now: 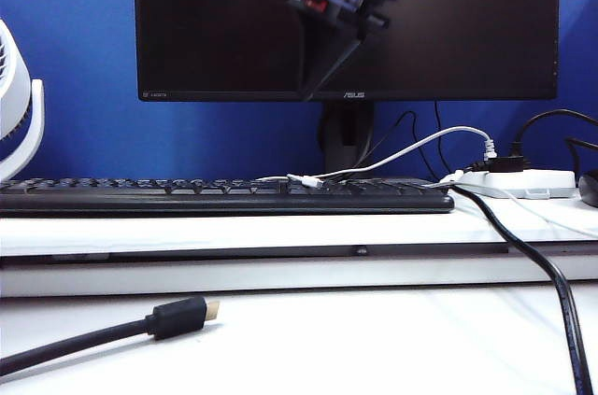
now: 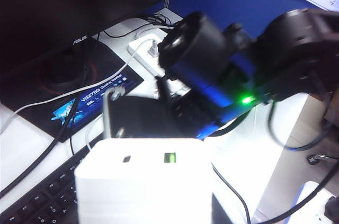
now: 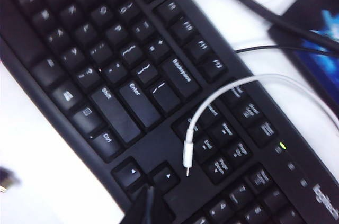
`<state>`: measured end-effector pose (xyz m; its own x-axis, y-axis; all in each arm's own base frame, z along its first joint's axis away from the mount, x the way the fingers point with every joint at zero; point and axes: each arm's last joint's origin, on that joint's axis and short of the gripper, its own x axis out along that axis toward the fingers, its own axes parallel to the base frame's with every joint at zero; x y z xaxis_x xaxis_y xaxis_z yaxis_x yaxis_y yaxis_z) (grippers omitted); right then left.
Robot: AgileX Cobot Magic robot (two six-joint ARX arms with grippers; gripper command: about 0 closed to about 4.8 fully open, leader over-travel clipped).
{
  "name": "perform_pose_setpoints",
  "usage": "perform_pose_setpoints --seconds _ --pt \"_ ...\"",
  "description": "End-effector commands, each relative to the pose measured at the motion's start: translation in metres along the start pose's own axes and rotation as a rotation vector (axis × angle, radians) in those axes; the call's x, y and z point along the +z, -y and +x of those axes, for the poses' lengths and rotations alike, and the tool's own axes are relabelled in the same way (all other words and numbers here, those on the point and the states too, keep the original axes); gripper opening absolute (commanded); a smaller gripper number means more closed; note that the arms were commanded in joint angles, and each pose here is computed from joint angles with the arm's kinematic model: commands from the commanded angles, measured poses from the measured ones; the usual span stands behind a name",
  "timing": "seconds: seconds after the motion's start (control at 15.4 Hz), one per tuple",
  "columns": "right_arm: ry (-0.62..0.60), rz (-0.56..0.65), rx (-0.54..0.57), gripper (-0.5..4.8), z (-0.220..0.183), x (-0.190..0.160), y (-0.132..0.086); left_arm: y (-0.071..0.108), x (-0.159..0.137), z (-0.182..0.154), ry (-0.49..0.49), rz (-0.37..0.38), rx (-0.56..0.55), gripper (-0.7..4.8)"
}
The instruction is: Pick up the Type-C charging cable and the charging base, insert one end of the Type-C charger into the corresponding slot on the base, and finally place the plugged-in charger back on the table.
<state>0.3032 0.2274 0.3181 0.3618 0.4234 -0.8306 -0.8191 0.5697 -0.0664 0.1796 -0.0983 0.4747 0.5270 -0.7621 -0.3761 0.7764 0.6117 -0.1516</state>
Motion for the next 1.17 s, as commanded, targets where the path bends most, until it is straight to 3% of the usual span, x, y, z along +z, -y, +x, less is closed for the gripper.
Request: perform_pose_setpoints --seconds 0.07,0.13,0.91,1.04,1.11,1.17 --pt "-0.086 -0.019 0.025 0.87 0.026 0.000 0.005 0.002 0.003 -0.003 0.028 0.014 -0.008 0.79" --pt "-0.101 -0.018 0.031 1.22 0.034 -0.001 0.005 0.002 0.003 -0.003 0.025 0.012 -0.008 0.79" --pt "-0.142 -0.008 -0.017 1.16 0.075 -0.004 0.017 0.001 0.000 -0.002 -0.002 -0.002 -0.010 0.79" --pt "-0.149 -0.006 -0.004 0.79 0.080 -0.006 0.017 0.001 -0.001 -0.002 -0.006 -0.004 -0.009 0.79" --pt "-0.157 -0.007 0.000 -0.03 0.082 -0.006 0.017 0.001 -0.001 -0.002 -0.006 -0.004 -0.009 0.79" --pt "-0.152 -0.010 -0.001 -0.03 0.082 -0.006 0.017 0.001 -0.001 -0.002 -0.006 -0.004 -0.009 0.79"
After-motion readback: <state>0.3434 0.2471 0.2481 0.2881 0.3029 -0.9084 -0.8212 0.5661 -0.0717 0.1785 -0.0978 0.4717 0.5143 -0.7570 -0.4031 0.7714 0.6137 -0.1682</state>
